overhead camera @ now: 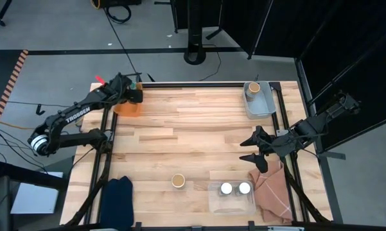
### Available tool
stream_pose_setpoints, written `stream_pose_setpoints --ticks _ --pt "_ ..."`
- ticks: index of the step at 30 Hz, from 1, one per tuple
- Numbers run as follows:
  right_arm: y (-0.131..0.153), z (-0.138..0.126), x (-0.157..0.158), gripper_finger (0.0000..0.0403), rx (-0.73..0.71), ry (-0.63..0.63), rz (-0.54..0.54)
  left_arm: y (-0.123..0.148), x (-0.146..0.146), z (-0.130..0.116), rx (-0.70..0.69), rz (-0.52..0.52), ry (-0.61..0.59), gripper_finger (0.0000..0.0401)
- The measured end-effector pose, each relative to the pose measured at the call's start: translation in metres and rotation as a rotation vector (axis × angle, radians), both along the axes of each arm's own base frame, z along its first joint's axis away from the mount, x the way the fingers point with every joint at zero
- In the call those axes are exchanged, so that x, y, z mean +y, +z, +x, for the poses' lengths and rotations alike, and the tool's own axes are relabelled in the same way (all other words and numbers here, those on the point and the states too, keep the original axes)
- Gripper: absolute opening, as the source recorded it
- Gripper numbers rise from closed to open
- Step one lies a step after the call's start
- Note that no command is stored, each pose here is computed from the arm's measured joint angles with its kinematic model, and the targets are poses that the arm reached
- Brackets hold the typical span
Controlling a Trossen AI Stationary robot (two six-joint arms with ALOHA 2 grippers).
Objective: Sort spices by type
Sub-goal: Put the green seasoning bottle into the orange bin
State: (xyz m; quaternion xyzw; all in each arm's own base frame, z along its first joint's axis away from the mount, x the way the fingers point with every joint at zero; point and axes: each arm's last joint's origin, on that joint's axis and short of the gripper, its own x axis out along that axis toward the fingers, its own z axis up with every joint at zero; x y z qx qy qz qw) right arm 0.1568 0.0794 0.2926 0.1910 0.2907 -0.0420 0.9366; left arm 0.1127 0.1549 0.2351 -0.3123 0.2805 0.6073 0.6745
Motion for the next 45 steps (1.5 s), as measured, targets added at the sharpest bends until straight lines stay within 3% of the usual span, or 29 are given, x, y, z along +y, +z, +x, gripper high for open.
stream_pose_setpoints --ticks 15,22,36,45 --pt "0.0 0.0 -0.001 0.0305 -0.008 -0.023 -0.009 -0.021 0.01 0.009 0.021 -0.117 0.03 0.0204" --pt "0.0 0.0 -0.001 0.0305 -0.009 -0.025 -0.006 -0.024 0.013 0.011 0.029 -0.123 0.033 0.0206" --pt "0.0 0.0 -0.001 0.0305 -0.009 -0.025 -0.006 -0.026 0.012 0.011 0.058 -0.14 -0.007 0.0319" --pt "0.0 0.0 -0.001 0.0305 -0.009 -0.024 -0.006 -0.02 0.01 0.012 0.07 -0.175 -0.064 0.0332"
